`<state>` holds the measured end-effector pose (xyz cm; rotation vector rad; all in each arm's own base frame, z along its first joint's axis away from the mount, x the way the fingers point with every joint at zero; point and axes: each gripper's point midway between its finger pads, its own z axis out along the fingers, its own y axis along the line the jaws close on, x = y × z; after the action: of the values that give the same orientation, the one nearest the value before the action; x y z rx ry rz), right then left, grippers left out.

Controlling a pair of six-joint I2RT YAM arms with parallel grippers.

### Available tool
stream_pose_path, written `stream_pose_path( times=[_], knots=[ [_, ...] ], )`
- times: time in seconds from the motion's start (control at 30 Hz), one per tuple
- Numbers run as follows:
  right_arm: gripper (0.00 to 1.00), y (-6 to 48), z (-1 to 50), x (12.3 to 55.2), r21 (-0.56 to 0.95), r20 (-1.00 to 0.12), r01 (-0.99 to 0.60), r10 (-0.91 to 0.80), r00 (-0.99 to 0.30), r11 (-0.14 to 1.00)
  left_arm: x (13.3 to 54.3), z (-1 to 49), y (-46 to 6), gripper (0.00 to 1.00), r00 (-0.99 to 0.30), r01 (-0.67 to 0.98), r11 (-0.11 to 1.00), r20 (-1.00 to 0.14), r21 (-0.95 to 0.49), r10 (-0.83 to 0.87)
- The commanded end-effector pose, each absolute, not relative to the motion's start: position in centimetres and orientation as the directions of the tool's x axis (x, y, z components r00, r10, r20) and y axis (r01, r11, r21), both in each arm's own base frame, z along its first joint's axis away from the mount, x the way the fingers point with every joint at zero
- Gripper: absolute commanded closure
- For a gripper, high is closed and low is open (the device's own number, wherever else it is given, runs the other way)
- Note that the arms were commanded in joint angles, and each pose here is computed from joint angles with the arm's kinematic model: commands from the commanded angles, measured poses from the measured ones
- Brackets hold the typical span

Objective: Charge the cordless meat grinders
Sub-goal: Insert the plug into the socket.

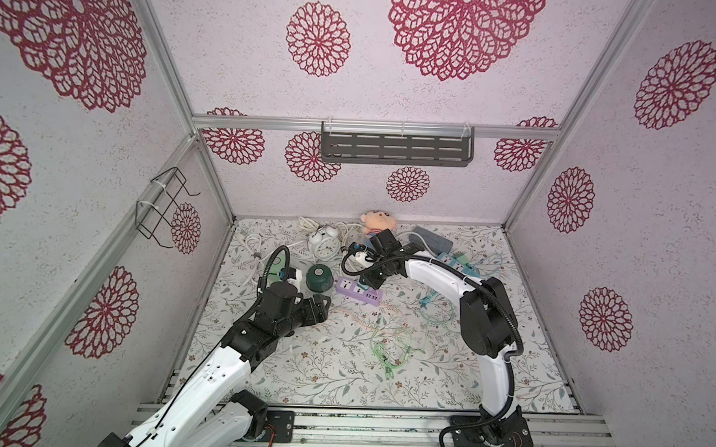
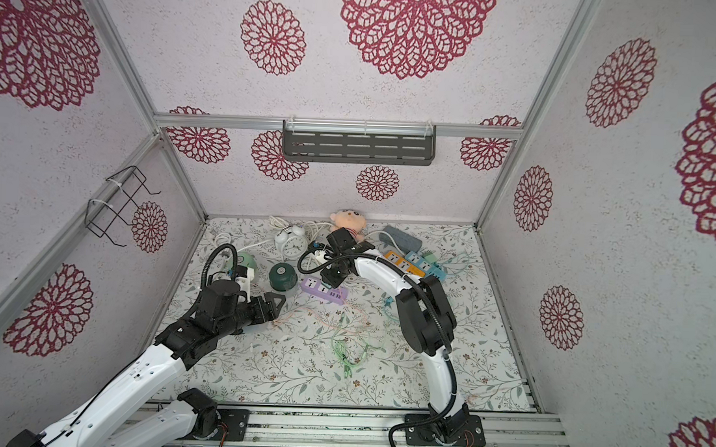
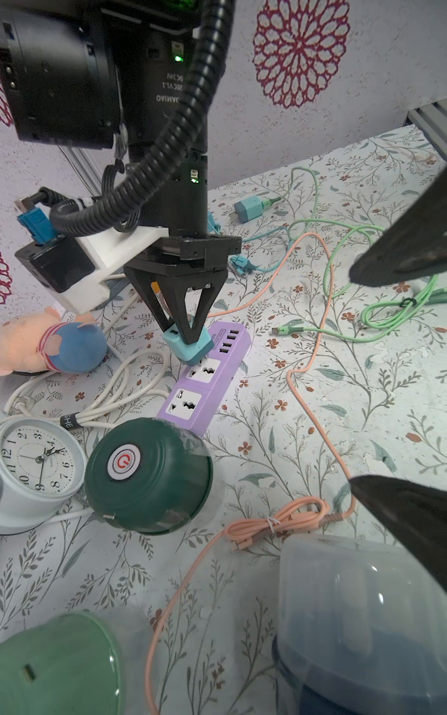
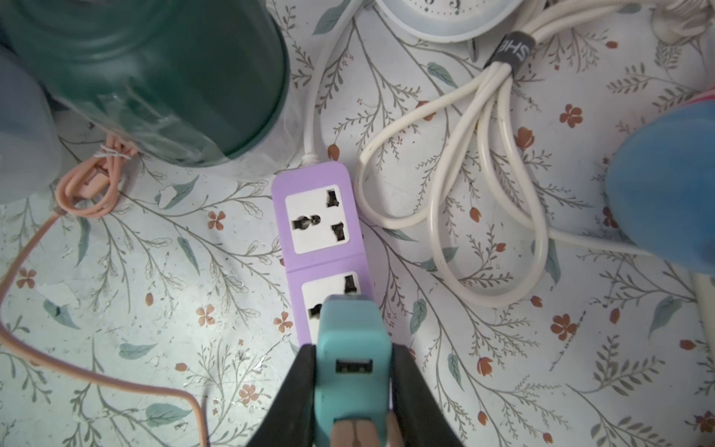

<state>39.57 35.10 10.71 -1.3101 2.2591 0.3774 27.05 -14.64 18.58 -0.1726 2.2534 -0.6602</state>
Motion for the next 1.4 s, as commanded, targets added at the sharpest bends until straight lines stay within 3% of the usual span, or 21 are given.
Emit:
stream_pose_path(
  times=[0.0, 0.8, 1.1, 1.37],
  knots=[
    [1.0, 35.7, 11.3, 39.0, -0.013, -0.544, -0.904, -0.762, -0.352, 0.427, 27.2, 19.2, -14.7, 0.19, -0.673, 0.089, 0.846, -0.658, -0.526, -0.338],
    [1.0, 34.9, 9.2, 40.8, -0.051, -0.459, -0.951, -0.853, -0.25, 0.306, 27.1, 17.8, -14.4, 0.19, -0.683, 0.075, 0.86, -0.654, -0.505, -0.324],
    [1.0, 33.6, 1.7, 36.8, 0.094, -0.348, -0.941, -0.875, -0.336, 0.324, 27.7, 17.9, -14.3, 0.18, -0.693, 0.061, 0.865, -0.645, -0.498, -0.322],
    [1.0, 32.9, 0.6, 36.4, 0.13, -0.317, -0.898, -0.84, -0.439, 0.42, 28.4, 18.9, -13.7, 0.13, -0.701, 0.033, 0.873, -0.634, -0.486, -0.327]
  ],
)
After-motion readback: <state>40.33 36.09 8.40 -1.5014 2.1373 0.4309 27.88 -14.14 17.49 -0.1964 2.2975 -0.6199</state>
